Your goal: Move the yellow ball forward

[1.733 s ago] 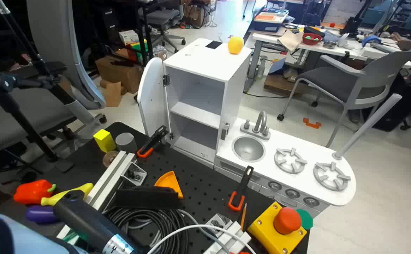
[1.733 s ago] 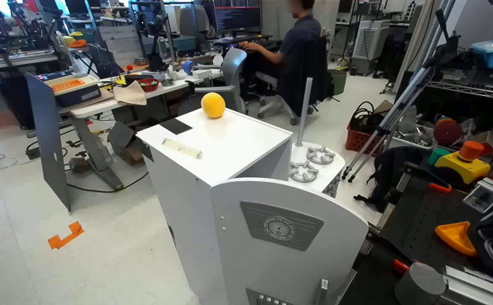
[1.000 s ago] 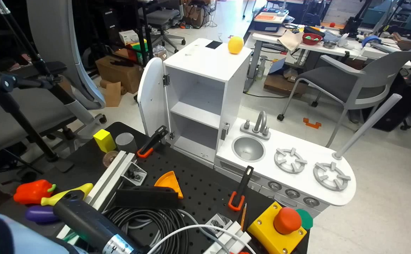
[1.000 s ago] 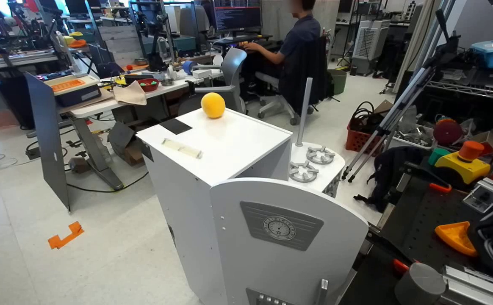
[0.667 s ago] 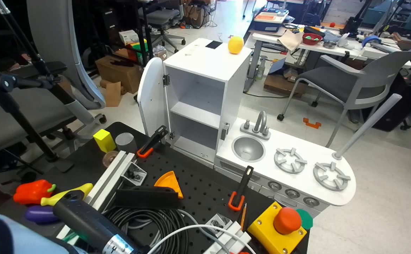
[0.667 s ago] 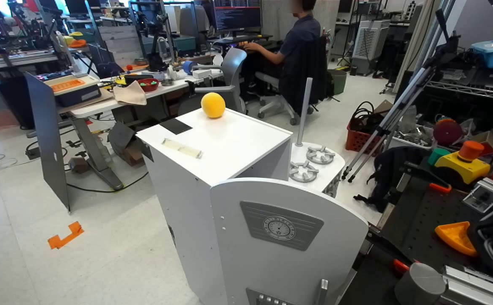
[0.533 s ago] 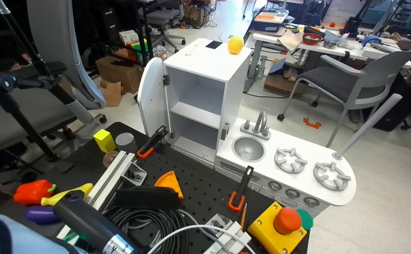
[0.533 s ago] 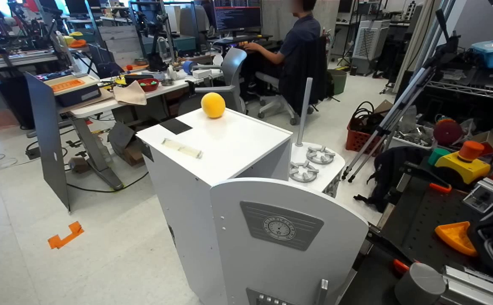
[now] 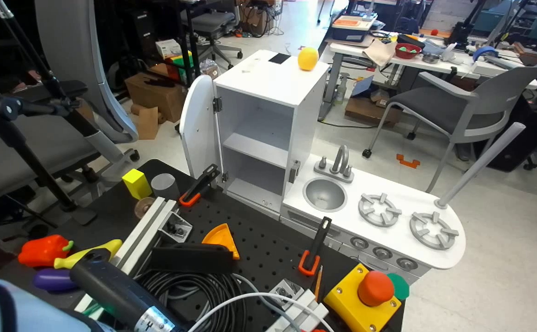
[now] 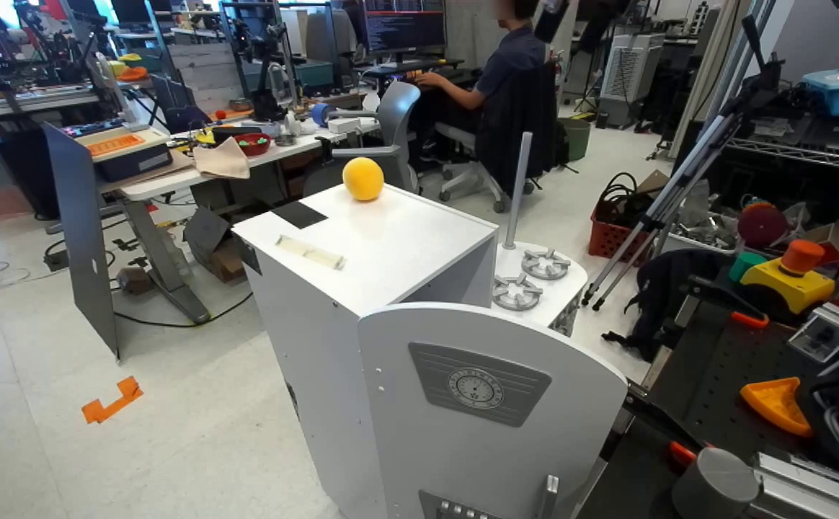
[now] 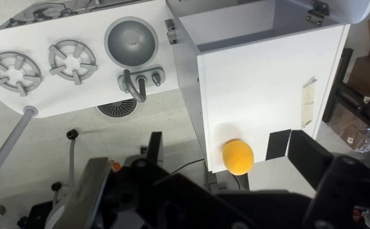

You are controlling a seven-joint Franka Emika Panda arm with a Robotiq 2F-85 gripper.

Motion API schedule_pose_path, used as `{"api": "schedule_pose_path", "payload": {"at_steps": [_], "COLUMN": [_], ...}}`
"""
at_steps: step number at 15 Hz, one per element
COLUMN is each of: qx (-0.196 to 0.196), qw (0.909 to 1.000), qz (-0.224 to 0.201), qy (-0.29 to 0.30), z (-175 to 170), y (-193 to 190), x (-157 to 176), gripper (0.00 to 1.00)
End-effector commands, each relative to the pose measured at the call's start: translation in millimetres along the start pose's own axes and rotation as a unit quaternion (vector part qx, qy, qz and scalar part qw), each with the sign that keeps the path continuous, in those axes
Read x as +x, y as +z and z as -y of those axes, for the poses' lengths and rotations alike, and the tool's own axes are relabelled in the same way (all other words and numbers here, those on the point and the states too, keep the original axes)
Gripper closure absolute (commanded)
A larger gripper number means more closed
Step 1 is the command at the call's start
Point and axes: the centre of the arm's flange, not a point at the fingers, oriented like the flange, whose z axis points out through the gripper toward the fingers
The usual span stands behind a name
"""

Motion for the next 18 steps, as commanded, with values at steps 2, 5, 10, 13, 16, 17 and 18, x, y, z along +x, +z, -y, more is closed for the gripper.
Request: {"api": "schedule_pose_path", "payload": {"at_steps": [2, 5, 10, 13, 16, 17, 18], "qx": [0.031, 0.028, 0.021, 0.021, 0.02, 0.021, 0.019], "qw": [0.9978, 0.9953, 0.9913, 0.9872, 0.9823, 0.9807, 0.9798], "qz": [0.053, 0.087, 0.115, 0.13, 0.145, 0.148, 0.149], "qy": [0.023, 0.032, 0.062, 0.09, 0.117, 0.125, 0.132], "z": [10.1, 19.8, 35.9, 44.4, 50.3, 51.6, 52.0], "y": [41.6, 75.3, 132.6, 165.8, 196.1, 204.9, 213.5], "x": [99.9, 137.2, 189.3, 214.5, 233.7, 239.8, 245.1], "gripper": [0.0, 0.0, 0.0, 0.0, 0.0, 0.0, 0.0]}}
